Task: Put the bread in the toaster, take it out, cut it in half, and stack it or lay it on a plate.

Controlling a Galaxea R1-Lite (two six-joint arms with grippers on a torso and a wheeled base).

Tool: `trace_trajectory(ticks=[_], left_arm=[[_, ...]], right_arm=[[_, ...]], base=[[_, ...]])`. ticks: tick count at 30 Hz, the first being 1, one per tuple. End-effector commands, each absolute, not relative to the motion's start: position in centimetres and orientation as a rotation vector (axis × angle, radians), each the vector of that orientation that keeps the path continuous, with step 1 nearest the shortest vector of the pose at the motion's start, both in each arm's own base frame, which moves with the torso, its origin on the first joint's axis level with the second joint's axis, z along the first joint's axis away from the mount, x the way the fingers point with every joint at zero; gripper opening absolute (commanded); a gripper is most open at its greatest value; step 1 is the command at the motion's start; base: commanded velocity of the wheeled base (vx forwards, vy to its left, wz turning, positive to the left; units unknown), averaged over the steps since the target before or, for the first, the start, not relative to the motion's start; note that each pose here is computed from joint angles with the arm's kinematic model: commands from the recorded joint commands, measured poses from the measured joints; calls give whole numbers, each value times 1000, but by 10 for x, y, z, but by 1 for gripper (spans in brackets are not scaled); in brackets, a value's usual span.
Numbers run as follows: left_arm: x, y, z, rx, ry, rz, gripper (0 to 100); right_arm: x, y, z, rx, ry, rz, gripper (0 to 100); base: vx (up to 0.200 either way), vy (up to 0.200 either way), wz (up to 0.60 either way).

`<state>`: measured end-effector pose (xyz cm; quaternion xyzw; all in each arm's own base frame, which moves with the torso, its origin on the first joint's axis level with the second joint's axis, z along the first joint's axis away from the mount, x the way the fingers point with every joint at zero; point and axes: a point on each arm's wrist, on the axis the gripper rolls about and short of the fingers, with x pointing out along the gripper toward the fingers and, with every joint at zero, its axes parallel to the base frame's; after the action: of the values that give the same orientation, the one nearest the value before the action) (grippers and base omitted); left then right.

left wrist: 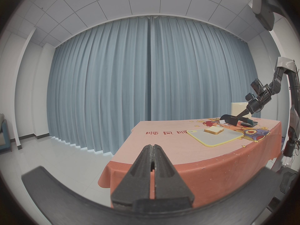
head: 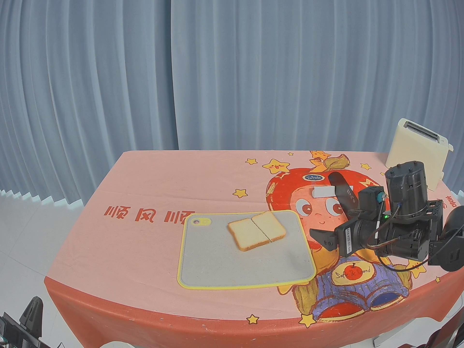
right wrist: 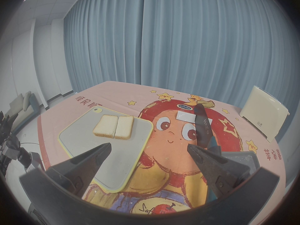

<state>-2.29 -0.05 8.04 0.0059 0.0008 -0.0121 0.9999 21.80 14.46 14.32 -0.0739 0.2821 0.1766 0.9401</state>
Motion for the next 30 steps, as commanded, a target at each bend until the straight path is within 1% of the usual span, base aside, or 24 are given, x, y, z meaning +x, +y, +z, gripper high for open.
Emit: trace_trajectory(ticks=[1, 9, 30], left_arm=[[-22, -1, 76, 12, 9, -25, 0], [-22, -1, 76, 12, 9, -25, 0], [-22, -1, 76, 12, 9, -25, 0]], right_arm=[[217, 145, 143, -152, 576, 364, 100], [217, 146, 138, -159, 593, 367, 100], [213, 148, 139, -169, 590, 387, 100]], base=[[0, 0, 0], [0, 0, 0], [0, 0, 0]])
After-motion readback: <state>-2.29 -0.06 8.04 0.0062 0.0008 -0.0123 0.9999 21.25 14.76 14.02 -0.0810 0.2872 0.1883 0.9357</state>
